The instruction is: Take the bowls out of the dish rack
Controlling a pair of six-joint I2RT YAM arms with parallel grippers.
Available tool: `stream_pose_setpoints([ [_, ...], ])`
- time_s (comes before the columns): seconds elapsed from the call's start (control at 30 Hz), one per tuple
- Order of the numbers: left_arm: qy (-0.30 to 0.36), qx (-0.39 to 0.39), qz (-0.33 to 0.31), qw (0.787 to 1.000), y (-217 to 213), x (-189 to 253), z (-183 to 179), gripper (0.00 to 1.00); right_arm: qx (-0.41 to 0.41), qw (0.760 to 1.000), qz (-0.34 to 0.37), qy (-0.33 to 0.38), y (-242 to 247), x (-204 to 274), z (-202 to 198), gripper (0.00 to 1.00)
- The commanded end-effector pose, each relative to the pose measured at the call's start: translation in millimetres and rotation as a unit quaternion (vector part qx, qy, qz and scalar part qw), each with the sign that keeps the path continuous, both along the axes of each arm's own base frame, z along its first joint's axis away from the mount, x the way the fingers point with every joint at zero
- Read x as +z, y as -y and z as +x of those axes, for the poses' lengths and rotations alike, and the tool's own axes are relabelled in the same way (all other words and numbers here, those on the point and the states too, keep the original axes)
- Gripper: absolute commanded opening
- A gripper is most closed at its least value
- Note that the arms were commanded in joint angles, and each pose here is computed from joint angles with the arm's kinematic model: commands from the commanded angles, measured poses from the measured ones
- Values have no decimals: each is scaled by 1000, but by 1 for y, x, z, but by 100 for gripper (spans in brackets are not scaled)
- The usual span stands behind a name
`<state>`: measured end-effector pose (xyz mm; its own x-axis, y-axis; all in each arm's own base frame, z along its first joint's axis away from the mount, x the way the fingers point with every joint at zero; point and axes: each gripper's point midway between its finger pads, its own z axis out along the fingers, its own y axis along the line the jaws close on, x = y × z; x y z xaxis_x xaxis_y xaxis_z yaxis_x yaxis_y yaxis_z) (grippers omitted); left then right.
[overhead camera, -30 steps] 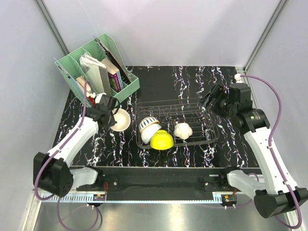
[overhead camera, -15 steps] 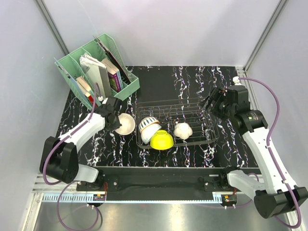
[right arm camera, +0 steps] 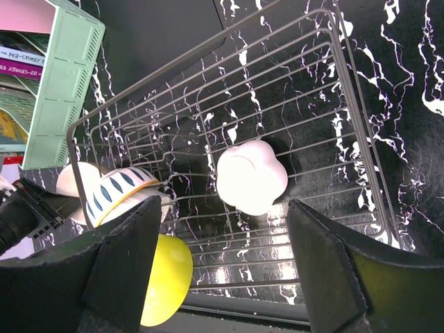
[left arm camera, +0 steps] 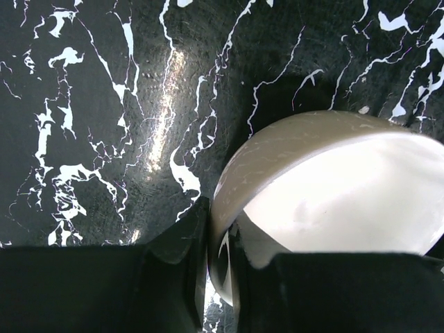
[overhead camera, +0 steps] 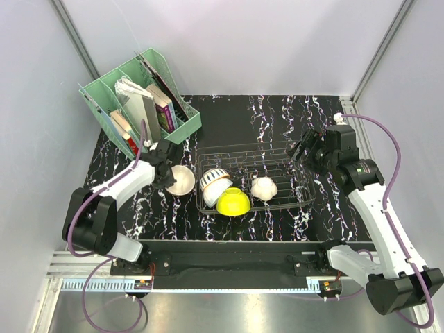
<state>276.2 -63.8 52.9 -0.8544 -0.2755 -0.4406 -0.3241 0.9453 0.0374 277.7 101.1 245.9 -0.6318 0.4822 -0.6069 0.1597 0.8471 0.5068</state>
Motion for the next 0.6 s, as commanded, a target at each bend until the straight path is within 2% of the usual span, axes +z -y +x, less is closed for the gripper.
stream_pose_setpoints([
  [0.0,33,13,18,999,-7,13,14,20,-3,1000,-10,5,2,-1,1,81],
  [0.23,38,22,27,999,-12,20,16,31,0,1000,-9,5,1,-2,2,81],
  [0.37,59,34,36,997,-19,35,15,51,-2,1000,-13,-1,2,-6,2,81],
  [0.57,123,42,44,991,-30,84,13,52,-7,1000,-17,-20,4,-20,1,81],
])
